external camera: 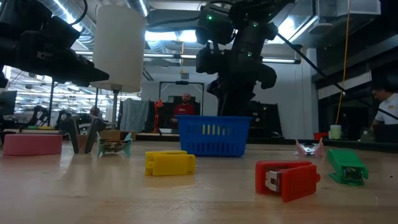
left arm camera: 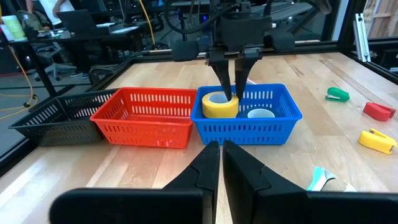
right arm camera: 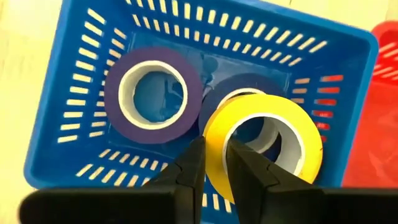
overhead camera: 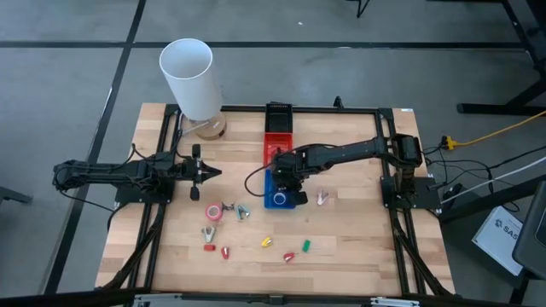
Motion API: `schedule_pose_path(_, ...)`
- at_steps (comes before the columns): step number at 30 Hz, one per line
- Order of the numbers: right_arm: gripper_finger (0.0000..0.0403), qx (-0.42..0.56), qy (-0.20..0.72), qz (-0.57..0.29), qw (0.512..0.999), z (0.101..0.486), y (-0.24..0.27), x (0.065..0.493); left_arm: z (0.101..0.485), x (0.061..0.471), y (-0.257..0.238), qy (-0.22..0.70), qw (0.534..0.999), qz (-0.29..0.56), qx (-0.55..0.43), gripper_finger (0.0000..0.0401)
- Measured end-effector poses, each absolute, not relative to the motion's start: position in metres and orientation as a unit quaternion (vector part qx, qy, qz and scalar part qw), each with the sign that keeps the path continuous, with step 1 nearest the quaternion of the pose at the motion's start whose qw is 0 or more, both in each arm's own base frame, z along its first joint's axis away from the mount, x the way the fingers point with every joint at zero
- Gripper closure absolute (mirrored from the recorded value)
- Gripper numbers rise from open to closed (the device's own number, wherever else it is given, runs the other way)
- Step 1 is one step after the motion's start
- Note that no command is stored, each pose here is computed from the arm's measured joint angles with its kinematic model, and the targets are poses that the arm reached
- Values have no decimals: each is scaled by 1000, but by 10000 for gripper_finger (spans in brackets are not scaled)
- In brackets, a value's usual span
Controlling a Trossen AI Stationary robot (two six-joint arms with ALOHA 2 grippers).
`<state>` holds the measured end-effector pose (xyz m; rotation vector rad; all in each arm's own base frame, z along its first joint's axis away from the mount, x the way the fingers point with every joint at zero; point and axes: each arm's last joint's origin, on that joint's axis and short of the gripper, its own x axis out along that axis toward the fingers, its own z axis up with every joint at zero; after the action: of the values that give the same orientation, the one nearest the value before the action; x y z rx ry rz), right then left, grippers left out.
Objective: Pick and place Stapler, Stapler remover, tape
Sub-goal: Put the yellow tape into the blue bin, then put the pink tape into the blue bin
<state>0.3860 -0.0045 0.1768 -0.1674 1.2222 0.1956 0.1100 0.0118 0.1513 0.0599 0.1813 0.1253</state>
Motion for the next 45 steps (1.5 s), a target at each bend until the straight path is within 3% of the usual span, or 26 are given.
schedule_pose_path(5,325,-53,570,97,814,177,-4,386,151,110,12,91,993,63,30,384)
schedule_pose_path(15,206,-74,568,67,817,177,-6,388,151,110,12,90,994,62,30,384)
schedule_pose_path(20,183,-75,563,65,820,184,-6,391,151,110,12,91,993,63,30,385)
schedule_pose_path(36,219,-50,600,67,796,205,3,388,151,110,12,91,993,62,30,386)
schedule_pose_path(45,280,-88,583,70,805,230,17,376,151,110,12,90,994,62,30,386)
